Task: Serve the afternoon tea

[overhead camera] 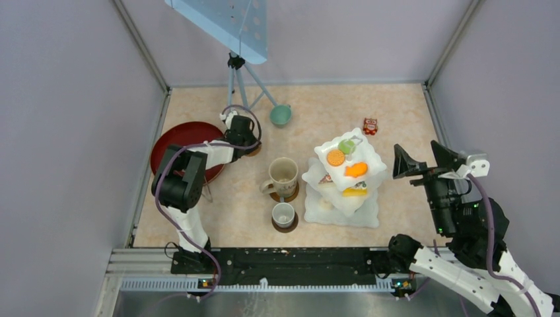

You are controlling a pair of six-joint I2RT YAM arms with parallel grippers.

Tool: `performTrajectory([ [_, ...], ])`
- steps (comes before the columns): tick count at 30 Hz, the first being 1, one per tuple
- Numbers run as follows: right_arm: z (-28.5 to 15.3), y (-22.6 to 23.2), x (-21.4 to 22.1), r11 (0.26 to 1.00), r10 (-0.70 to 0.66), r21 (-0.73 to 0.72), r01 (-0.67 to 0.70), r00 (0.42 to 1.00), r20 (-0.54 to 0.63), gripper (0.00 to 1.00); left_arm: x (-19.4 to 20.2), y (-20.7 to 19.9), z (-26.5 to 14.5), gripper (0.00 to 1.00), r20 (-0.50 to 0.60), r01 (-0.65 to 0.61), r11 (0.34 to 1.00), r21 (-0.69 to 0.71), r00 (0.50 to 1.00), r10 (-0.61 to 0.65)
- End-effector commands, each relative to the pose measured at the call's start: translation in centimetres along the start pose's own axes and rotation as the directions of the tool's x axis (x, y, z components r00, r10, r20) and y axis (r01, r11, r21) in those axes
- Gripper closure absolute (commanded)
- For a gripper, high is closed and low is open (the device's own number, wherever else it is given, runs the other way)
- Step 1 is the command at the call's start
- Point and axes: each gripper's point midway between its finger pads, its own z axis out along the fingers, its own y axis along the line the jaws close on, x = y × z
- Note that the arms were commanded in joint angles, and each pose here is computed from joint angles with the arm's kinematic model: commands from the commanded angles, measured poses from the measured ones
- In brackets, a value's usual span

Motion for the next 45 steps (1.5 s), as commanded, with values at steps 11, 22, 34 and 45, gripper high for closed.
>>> performTrajectory([
  [11, -0.6, -0.5, -1.7, 0.998, 0.066, -0.009, -0.065, 0.997, 0.041, 0.05, 10.5, -8.2, -5.7, 0.93, -0.351, 0.043, 0.926, 0.375, 0.931, 0.099],
  [22, -0.9, -0.9, -1.8, 0.998, 0.070, 0.000, -0.070, 0.997, 0.036, 0.05, 11.0, -10.9, -5.7, 0.93, -0.343, 0.011, 0.887, 0.461, 0.925, 0.167],
  [34, -1.0, -1.2, -1.9, 0.998, 0.067, 0.007, -0.067, 0.997, 0.038, 0.05, 10.2, -13.0, -5.1, 0.89, -0.336, -0.021, 0.853, 0.522, 0.914, 0.228],
  [45, -1.0, -1.3, -1.6, 0.998, 0.067, 0.011, -0.067, 0.997, 0.038, 0.05, 2.2, -10.2, -8.8, 0.40, -0.104, -0.238, 0.862, 0.448, 0.944, 0.314],
])
